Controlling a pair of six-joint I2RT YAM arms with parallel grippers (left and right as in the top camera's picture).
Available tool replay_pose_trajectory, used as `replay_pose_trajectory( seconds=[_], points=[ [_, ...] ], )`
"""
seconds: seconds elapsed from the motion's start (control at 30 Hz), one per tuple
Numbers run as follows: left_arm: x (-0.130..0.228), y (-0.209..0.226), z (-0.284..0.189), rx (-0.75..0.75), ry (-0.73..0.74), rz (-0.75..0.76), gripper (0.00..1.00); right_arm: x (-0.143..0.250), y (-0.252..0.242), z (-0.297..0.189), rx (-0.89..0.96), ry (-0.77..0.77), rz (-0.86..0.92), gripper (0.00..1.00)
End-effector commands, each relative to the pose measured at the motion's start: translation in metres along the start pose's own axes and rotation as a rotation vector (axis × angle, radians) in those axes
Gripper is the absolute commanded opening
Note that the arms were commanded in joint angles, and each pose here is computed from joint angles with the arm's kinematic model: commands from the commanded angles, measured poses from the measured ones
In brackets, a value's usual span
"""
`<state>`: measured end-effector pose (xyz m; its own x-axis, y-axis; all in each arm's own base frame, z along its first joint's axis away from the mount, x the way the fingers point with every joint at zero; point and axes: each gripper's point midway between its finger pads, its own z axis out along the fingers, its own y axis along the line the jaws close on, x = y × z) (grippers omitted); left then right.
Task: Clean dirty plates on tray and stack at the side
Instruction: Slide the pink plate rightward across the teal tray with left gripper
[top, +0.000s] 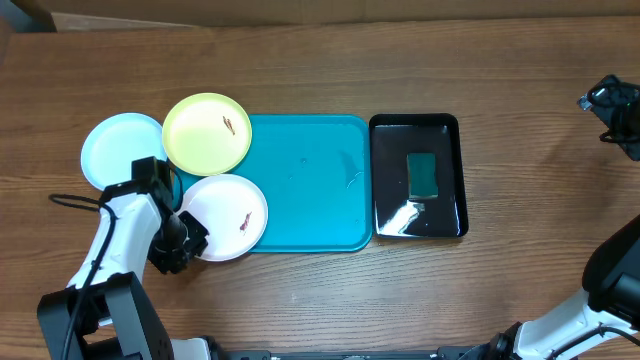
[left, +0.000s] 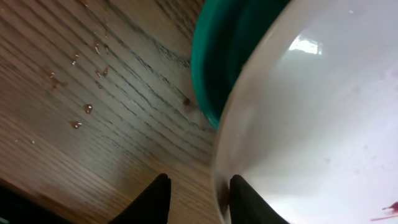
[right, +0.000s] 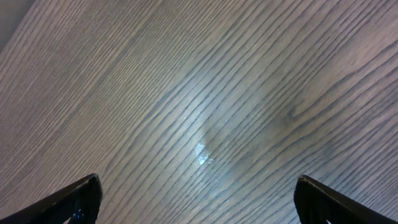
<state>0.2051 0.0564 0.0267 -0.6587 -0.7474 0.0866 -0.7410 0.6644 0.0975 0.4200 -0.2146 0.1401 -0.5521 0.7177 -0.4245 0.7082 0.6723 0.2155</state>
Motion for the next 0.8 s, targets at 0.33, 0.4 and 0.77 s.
replay_pose_trajectory(
  seconds=[0.33, 0.4, 0.77],
  points=[
    [0.005, -0.003, -0.001, 0.029, 0.011, 0.007, 0.04, -0.004, 0.001, -0.002, -0.004, -0.011, 0.002, 1.0],
    [0.006, -0.004, -0.001, 0.032, 0.019, 0.007, 0.04, -0.004, 0.001, -0.002, -0.004, -0.011, 0.002, 1.0],
    [0.021, -0.048, -0.015, 0.289, 0.1, 0.229, 0.04, -0.004, 0.001, -0.002, -0.004, -0.011, 0.002, 1.0]
  ],
)
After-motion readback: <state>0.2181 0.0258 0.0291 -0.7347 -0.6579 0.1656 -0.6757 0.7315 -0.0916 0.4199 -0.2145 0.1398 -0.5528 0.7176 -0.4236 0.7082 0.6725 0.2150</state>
